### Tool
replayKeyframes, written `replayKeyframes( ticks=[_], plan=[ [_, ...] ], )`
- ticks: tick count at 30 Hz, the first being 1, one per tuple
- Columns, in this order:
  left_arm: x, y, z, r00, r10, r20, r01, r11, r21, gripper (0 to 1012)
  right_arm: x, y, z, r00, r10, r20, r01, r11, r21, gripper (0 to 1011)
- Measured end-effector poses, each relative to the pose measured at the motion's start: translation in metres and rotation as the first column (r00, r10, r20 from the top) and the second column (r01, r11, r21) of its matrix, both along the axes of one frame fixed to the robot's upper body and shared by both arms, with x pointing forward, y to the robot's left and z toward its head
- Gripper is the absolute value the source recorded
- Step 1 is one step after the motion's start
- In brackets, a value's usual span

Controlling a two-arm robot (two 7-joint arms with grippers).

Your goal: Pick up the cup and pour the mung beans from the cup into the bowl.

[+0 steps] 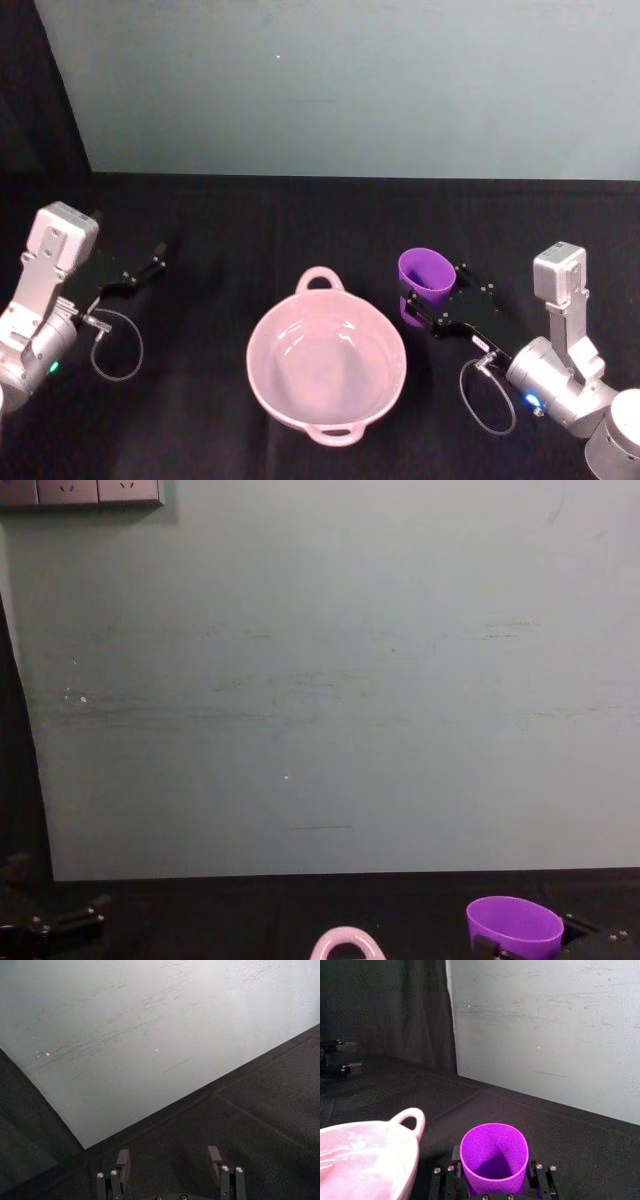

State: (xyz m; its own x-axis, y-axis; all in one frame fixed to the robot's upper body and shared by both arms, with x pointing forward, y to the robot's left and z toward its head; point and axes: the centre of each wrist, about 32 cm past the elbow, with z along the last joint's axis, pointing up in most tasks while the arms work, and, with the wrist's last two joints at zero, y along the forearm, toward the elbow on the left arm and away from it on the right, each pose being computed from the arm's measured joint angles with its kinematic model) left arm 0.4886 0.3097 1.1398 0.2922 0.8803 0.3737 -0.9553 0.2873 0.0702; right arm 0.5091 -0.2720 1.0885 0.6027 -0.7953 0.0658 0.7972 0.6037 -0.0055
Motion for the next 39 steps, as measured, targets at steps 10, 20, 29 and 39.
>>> replayKeyframes(
  ticks=[10, 20, 29, 39],
  plan=[
    [0.0000, 0.0000, 0.0000, 1.0000, 0.000, 0.000, 0.000, 1.0000, 0.000, 1011, 0.0000, 0.0000, 0.0000, 1.000, 0.000, 0.000, 0.000, 1.000, 0.000, 726],
    [0.0000, 0.0000, 0.0000, 1.0000, 0.000, 0.000, 0.000, 1.0000, 0.000, 1012, 0.0000, 0.0000, 0.0000, 1.000, 0.000, 0.000, 0.000, 1.000, 0.000, 726],
    [0.0000, 0.0000, 0.0000, 1.0000, 0.000, 0.000, 0.000, 1.0000, 0.000, 1011, 0.0000, 0.0000, 0.0000, 1.000, 0.000, 0.000, 0.000, 1.000, 0.000, 726],
    [0.0000, 0.0000, 0.0000, 1.0000, 0.000, 0.000, 0.000, 1.0000, 0.000, 1012, 0.0000, 0.0000, 0.0000, 1.000, 0.000, 0.000, 0.000, 1.000, 0.000, 726]
  ],
)
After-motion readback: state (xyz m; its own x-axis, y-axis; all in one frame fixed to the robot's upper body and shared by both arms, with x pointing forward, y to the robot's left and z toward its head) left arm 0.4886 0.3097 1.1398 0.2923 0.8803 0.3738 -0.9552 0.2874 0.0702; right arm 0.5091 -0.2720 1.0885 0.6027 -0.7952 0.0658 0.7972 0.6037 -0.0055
